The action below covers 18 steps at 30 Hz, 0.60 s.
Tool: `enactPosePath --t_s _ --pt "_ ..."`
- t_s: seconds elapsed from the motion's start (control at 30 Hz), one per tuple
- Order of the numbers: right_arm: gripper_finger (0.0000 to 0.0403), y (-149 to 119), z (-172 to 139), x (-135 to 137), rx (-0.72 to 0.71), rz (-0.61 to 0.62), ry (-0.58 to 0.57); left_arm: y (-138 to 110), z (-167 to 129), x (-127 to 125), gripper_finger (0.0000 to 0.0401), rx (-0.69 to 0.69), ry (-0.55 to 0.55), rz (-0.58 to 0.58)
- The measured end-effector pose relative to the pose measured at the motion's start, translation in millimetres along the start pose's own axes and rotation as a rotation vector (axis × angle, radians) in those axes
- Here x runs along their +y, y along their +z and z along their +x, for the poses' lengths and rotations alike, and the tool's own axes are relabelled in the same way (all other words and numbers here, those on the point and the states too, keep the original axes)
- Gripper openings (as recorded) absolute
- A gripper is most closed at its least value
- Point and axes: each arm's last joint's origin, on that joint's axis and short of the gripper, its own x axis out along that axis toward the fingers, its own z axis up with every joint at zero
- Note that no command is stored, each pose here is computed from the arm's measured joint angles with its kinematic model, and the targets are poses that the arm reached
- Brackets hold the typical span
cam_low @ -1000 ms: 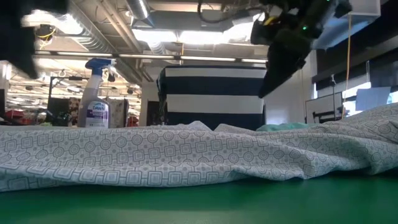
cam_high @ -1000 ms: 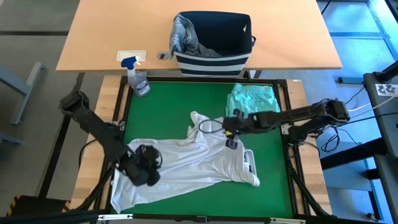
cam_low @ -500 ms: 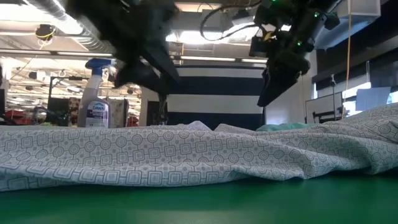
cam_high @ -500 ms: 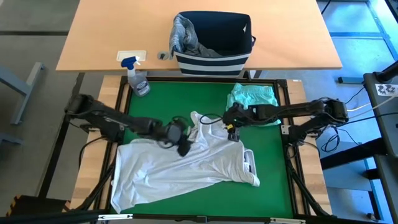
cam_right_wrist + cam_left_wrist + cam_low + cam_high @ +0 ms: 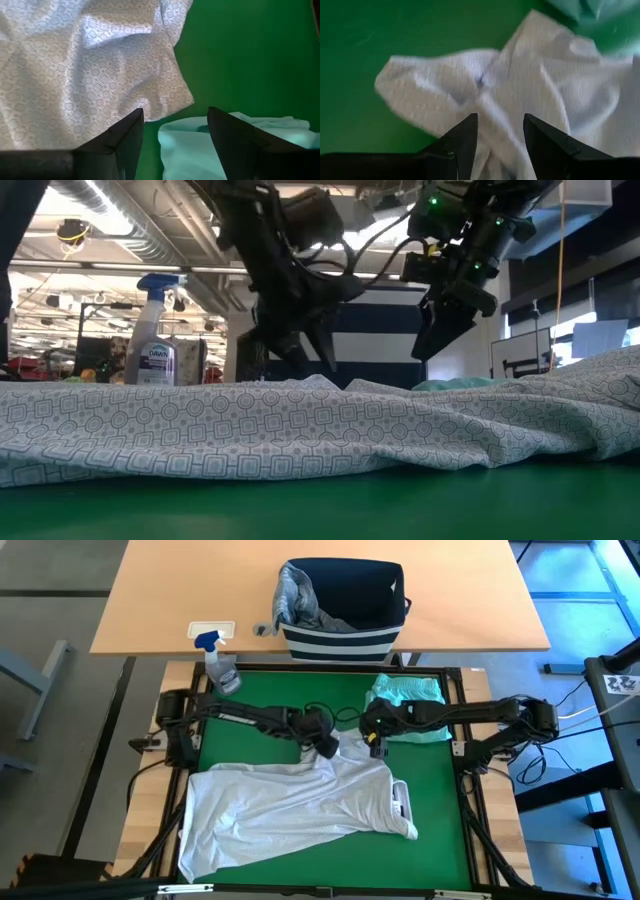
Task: Fold laundry
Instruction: Fold the white polo shirt
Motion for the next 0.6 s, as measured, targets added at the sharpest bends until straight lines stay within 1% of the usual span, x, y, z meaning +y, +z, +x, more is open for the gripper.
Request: enactPosePath --t_s 0.2,0.33,0.4,0.47,0.6 --pt "0.022 -0.8 0.4 -4.5 -0.012 -0.009 0.057 5.4 13.7 7.6 0.0154 0.062 -0.023 -0.032" --pt "0.022 -0.3 0.3 -3.6 -0.018 -0.027 0.069 3.4 15.3 9.6 0.0138 0.067 -0.042 -0.029" --pt "0.022 0.3 0.3 -3.4 -0.026 -0.028 0.076 2.3 16.1 9.7 0.0119 0.074 -0.043 -0.015" --pt "0.022 1.0 0.3 -3.5 -0.033 -0.028 0.076 4.0 15.4 6.6 0.0094 0.06 -0.075 0.006" --pt "0.022 2.1 4.0 -2.4 -0.043 -0.023 0.113 10.3 7.7 -1.0 0.0027 0.034 -0.103 0.077"
